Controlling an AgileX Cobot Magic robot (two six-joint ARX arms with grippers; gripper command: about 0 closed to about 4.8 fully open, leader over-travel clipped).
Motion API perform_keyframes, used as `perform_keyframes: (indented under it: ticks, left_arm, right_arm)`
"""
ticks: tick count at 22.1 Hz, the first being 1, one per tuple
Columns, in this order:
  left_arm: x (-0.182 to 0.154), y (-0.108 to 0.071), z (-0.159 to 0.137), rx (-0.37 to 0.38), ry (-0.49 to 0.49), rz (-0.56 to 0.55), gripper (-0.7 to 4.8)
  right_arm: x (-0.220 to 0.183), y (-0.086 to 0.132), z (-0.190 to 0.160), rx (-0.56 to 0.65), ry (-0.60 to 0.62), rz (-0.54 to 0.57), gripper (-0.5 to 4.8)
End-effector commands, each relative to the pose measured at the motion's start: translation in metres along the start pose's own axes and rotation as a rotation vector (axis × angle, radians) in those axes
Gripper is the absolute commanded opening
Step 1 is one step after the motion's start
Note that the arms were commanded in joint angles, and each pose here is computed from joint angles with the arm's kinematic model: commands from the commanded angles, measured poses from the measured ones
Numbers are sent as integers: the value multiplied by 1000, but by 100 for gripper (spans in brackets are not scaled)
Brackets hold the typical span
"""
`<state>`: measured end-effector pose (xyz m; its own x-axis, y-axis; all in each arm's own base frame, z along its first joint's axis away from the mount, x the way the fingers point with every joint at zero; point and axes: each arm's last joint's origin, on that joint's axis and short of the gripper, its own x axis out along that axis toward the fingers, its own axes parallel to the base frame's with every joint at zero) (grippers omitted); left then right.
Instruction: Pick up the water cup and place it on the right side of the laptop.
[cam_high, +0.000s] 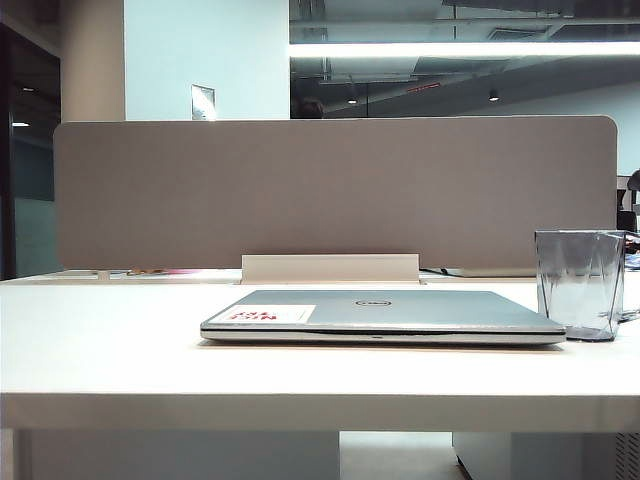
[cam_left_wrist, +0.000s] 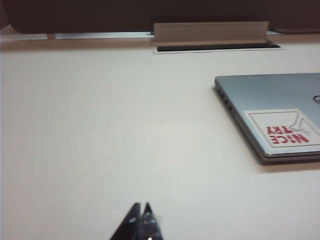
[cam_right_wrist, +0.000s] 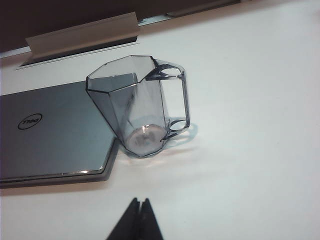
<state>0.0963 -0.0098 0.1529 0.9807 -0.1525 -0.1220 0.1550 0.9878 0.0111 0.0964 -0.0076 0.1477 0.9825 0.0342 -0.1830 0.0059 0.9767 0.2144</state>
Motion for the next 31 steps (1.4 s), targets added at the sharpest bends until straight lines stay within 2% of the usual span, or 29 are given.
perform_keyframes:
  ticks: [1,8,21,31]
  left_arm:
    - [0,2,3,14,-23,78,-4]
    - [-1,3,14,17,-130,101,-4]
    - [-3,9,18,12,-177,128,-3]
    - [-2,9,16,10,-155,129,-3]
  right_arm:
    - [1,0,-1,-4,-5,-2,-8]
    - [1,0,-1,-4,-5,-1,-8]
    - [1,0,-1,-4,-5,-2,-8]
    - [1,0,-1,-4,-5,-2,-8]
